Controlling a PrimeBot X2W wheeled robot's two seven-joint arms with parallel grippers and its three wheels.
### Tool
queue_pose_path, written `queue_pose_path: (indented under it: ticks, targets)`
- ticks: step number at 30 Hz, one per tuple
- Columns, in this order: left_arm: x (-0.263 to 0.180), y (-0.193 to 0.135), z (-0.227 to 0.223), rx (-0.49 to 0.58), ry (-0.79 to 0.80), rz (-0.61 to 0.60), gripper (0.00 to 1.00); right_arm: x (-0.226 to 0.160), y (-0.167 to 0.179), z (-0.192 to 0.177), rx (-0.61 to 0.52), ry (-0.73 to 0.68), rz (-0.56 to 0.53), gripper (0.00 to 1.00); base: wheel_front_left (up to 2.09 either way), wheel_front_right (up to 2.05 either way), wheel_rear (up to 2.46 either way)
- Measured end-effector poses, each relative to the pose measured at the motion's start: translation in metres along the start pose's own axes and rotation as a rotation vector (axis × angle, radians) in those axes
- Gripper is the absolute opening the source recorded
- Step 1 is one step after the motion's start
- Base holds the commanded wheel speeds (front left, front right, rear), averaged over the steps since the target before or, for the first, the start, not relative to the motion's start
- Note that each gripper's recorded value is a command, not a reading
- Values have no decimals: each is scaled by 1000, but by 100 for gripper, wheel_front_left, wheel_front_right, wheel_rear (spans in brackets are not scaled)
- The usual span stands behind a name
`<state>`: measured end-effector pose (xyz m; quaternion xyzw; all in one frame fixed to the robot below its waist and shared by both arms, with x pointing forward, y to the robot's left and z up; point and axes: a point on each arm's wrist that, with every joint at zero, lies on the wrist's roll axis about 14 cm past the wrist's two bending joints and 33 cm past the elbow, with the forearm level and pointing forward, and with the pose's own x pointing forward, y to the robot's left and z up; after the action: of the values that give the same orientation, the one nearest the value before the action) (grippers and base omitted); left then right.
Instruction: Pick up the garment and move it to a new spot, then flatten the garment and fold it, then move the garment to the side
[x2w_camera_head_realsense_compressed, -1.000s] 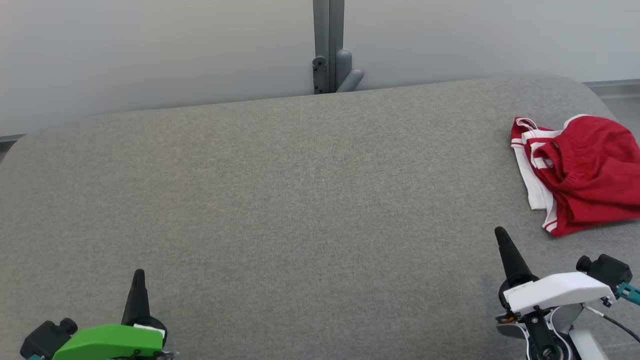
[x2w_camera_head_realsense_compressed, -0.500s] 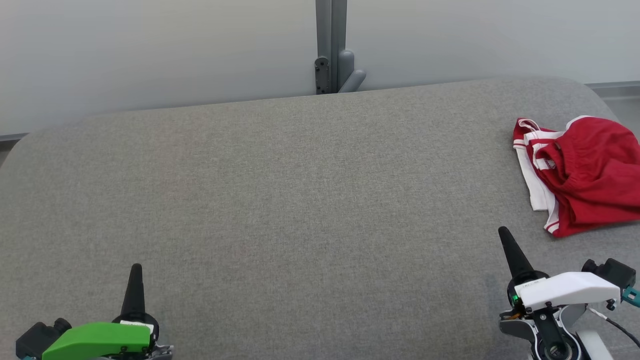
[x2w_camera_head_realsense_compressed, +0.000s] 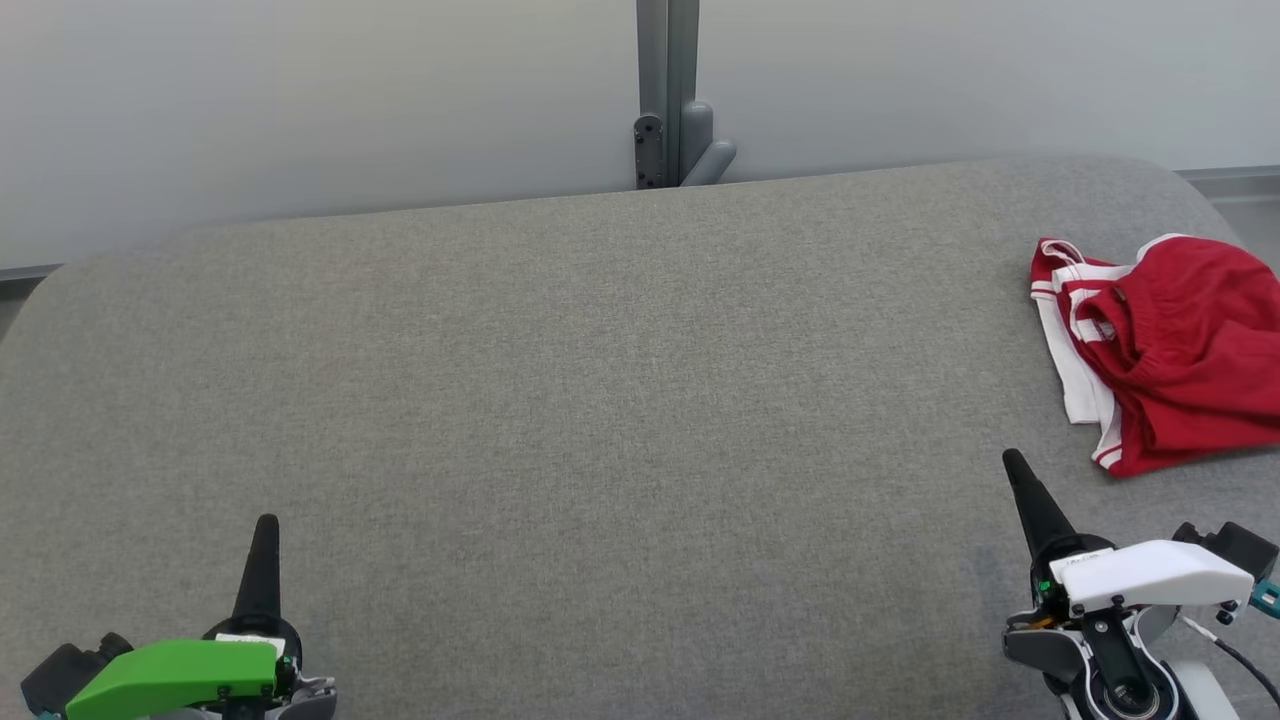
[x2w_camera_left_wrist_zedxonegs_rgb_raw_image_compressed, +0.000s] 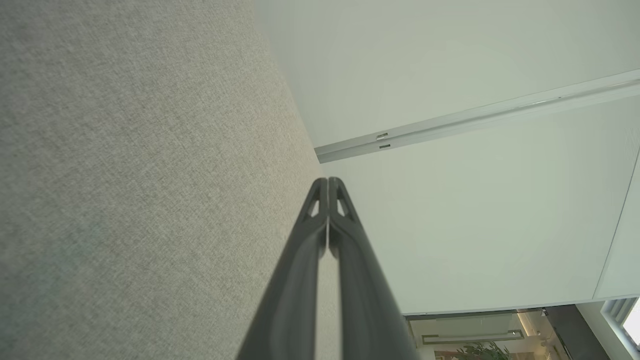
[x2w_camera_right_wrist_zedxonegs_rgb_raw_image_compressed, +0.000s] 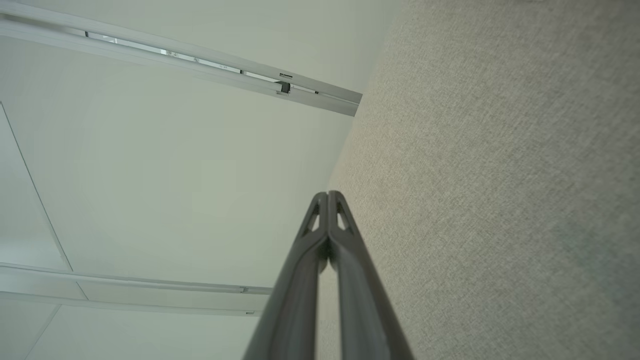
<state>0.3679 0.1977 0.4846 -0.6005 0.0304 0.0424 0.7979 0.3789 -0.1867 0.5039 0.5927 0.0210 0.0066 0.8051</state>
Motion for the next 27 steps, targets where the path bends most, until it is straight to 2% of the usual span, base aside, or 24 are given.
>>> queue_pose_path:
  ticks: [27]
  targets:
    - [0, -13, 12, -211, -14, -66, 0, 4, 3, 5, 224, -2, 16, 0, 0, 0, 0]
